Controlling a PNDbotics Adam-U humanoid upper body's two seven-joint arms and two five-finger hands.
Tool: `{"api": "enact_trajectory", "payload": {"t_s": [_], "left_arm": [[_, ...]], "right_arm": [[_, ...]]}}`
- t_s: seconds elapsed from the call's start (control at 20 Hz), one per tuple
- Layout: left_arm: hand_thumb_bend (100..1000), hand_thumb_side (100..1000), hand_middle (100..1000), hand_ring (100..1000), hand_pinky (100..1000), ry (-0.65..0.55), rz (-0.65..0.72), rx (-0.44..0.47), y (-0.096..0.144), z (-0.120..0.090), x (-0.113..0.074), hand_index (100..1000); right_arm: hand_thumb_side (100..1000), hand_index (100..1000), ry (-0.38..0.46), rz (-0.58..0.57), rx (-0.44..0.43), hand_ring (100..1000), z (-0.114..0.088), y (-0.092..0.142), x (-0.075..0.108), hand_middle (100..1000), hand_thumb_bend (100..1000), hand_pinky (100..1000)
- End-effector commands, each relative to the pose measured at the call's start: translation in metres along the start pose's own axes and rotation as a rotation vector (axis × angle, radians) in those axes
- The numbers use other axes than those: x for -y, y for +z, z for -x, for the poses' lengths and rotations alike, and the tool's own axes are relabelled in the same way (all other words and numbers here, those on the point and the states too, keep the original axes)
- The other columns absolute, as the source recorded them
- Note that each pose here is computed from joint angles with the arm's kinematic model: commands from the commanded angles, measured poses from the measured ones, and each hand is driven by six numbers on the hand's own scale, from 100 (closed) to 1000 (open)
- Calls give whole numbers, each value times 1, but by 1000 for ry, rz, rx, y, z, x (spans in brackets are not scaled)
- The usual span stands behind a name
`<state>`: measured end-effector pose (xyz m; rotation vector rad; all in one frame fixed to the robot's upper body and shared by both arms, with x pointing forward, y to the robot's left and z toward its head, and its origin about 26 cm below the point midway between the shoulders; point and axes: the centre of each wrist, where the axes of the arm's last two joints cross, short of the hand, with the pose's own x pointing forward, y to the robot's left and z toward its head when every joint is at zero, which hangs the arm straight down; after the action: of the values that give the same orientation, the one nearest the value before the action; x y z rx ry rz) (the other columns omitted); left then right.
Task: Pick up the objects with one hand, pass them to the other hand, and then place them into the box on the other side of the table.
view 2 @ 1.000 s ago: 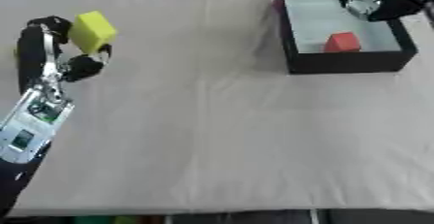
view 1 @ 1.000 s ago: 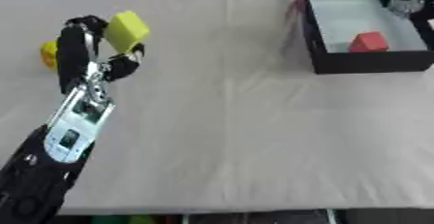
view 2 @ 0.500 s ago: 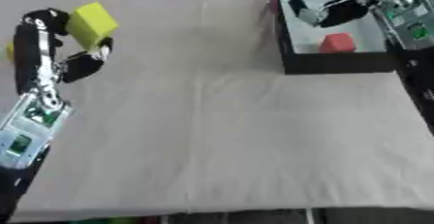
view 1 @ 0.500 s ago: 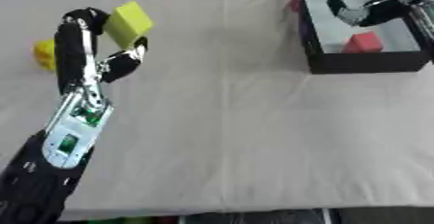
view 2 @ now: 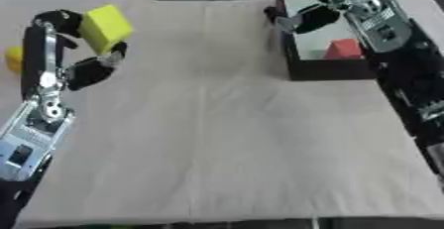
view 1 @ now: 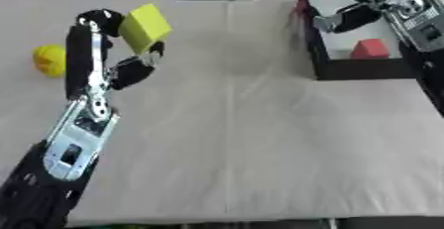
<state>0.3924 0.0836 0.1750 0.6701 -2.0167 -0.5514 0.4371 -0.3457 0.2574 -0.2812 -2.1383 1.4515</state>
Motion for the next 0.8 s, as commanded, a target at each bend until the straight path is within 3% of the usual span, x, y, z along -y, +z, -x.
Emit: {"api": "enact_trajectory", "payload": {"t_s": [0.05,0.8], "left_arm": [[100,100,486,562,534,14,11,42,-6,-13,-1,416],[100,100,474,545,520,28,75,96,-8,-37,23,410]], "right_arm": [[127,994,108,-111,109,1000,-7,-8,14,1000,100,1000],[131,999,142,-170,192,1000,-18,-39,3,1000,100,1000]]}}
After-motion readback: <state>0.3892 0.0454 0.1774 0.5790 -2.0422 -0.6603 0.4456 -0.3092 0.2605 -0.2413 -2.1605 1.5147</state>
